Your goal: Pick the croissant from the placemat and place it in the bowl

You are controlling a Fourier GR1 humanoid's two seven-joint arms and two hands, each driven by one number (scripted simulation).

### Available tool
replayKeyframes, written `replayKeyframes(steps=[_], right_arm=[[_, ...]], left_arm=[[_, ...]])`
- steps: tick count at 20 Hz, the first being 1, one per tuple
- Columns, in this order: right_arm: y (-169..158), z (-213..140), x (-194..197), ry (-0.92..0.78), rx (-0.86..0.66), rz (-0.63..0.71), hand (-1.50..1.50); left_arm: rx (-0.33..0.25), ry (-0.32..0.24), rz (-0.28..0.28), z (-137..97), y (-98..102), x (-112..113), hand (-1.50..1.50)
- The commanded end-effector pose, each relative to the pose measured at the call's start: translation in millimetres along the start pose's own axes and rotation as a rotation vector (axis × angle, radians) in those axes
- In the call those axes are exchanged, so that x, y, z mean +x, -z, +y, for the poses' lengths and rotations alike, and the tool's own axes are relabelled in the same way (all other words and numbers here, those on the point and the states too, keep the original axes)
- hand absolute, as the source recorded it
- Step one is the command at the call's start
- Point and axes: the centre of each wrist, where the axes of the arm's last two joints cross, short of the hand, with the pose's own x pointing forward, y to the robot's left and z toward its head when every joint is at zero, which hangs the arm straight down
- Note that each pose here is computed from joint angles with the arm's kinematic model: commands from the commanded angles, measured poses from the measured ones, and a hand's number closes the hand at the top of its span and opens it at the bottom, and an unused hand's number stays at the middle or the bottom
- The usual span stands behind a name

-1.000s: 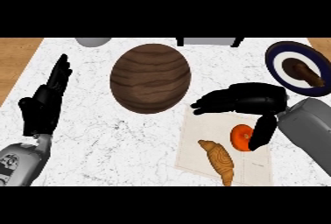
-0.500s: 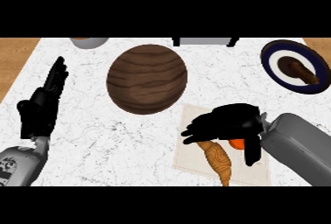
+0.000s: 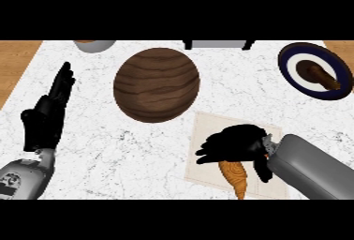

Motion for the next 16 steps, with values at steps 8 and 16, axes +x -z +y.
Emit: replayKeyframes(steps=[8,16], right_arm=[[41,24,-15,0.015,0.048,-0.005,-1.50],[73,48,-23,-0.053,0.093,-0.037,1.50]], left_arm=[[0.009,-0.004,-0.007,7,-6,-3,0.00],[-0.009,-0.011,0.012,0,8,2,0.00]])
